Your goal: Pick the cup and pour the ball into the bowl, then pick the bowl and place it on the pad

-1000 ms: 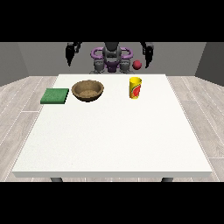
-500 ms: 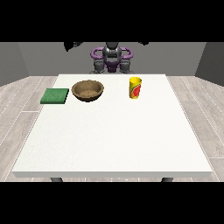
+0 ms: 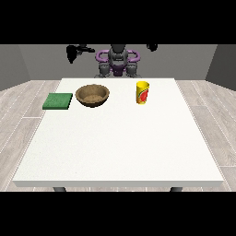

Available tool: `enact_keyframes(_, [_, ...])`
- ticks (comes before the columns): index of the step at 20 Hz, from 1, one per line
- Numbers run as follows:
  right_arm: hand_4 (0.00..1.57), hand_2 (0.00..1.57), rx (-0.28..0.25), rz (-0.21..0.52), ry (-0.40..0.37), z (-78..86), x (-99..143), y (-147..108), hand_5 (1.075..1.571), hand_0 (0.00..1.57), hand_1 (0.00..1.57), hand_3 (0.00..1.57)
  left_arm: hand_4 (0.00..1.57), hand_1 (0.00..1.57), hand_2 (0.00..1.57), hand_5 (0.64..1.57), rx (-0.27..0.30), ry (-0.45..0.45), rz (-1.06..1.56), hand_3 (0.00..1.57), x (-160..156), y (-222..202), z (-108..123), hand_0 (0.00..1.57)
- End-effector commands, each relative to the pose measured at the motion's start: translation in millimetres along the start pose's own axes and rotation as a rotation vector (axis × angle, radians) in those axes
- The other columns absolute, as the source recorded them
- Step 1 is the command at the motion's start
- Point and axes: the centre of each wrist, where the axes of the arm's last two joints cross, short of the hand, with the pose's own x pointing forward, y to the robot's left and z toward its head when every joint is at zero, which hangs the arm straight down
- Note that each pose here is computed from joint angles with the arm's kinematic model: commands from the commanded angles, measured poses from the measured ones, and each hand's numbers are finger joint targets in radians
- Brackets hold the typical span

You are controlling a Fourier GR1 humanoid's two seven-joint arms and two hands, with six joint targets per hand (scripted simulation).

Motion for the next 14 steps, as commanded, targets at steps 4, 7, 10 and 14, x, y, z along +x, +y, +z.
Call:
enact_keyframes(4, [0.00,0.00,0.067,-0.026,-0.128,-24.1,1,26,1.563,0.00,0.00,0.00,0.00,0.00,0.00,1.296,0.035,-0.127,-0.116,0.00,-3,36,-47,0.00])
enact_keyframes(7, [0.00,0.00,0.076,-0.008,-0.184,-36.3,2,-6,1.559,0.00,0.00,0.00,0.00,0.00,0.00,1.254,0.067,-0.151,-0.146,0.00,2,51,-67,0.00])
enact_keyframes(10, [0.00,0.00,0.087,0.002,-0.192,-51.1,4,-9,1.560,0.00,0.00,0.00,0.00,0.00,0.00,1.255,0.058,-0.178,-0.181,0.00,-15,55,-77,0.00])
enact_keyframes(14, [0.00,0.00,0.089,0.010,-0.179,-60.8,10,-19,1.561,0.00,0.00,0.00,0.00,0.00,0.00,1.245,0.099,-0.147,-0.173,0.00,-38,69,-89,0.00])
